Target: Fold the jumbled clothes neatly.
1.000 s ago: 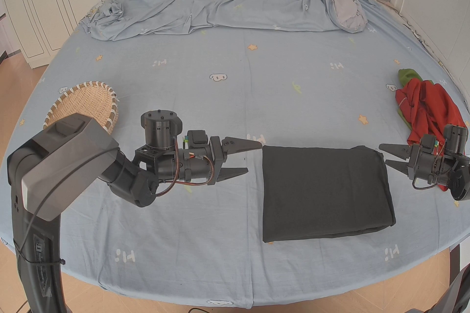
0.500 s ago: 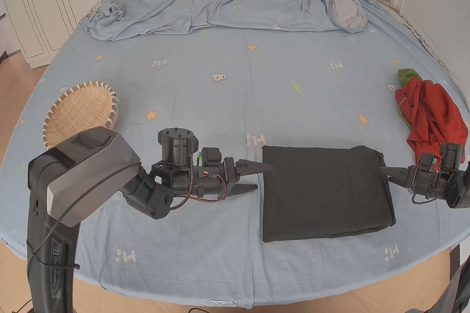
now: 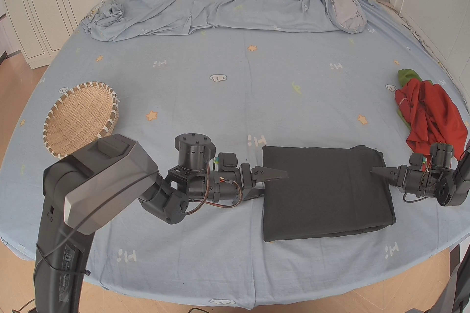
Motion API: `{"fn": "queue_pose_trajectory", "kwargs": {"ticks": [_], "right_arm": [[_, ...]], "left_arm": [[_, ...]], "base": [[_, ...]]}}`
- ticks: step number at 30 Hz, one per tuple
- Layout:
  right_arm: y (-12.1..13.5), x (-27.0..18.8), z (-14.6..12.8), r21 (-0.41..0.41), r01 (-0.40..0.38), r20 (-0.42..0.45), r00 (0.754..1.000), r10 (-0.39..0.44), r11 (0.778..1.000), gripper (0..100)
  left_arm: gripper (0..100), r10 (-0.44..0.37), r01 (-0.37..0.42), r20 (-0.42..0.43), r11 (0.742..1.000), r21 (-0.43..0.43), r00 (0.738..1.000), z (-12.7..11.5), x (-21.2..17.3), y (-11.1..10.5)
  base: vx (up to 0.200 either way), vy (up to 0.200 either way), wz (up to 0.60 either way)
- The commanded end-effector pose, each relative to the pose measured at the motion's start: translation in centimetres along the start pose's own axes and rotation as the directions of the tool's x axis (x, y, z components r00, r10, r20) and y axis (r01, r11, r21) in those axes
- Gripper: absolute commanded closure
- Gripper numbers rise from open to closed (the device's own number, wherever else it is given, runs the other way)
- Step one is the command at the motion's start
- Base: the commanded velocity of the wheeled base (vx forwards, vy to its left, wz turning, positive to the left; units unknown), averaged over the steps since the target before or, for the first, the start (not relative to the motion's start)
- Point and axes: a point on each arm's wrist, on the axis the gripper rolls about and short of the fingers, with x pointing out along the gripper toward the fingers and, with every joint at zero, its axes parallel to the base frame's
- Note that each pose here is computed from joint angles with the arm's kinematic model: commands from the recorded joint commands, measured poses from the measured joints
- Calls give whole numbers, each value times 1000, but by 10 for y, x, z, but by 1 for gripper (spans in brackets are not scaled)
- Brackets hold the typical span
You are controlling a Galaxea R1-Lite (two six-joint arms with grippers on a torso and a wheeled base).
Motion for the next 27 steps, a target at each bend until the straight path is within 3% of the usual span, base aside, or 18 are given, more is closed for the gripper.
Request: {"fn": "queue_pose_trajectory", "kwargs": {"ticks": [1, 9, 17, 27], "right_arm": [[0, 10, -4, 7, -17, -26, 1000, 17, 1000, 0], [5, 18, -3, 45, -66, -48, 997, 68, 997, 0], [8, 23, -8, 81, -105, -78, 991, 111, 991, 0], [11, 27, -13, 106, -152, -110, 980, 164, 983, 0]], "left_arm": [[0, 10, -10, -12, 1000, -13, 1000, -4, 3, 7], [0, 9, -9, -24, 1000, -8, 1000, -9, 5, 6], [0, -23, 24, -73, 1000, 15, 997, -20, 32, 0], [0, -59, 59, -95, 998, 3, 994, -18, 42, -4]], "base": [[0, 0, 0], [0, 0, 0], [0, 0, 0], [0, 0, 0]]}}
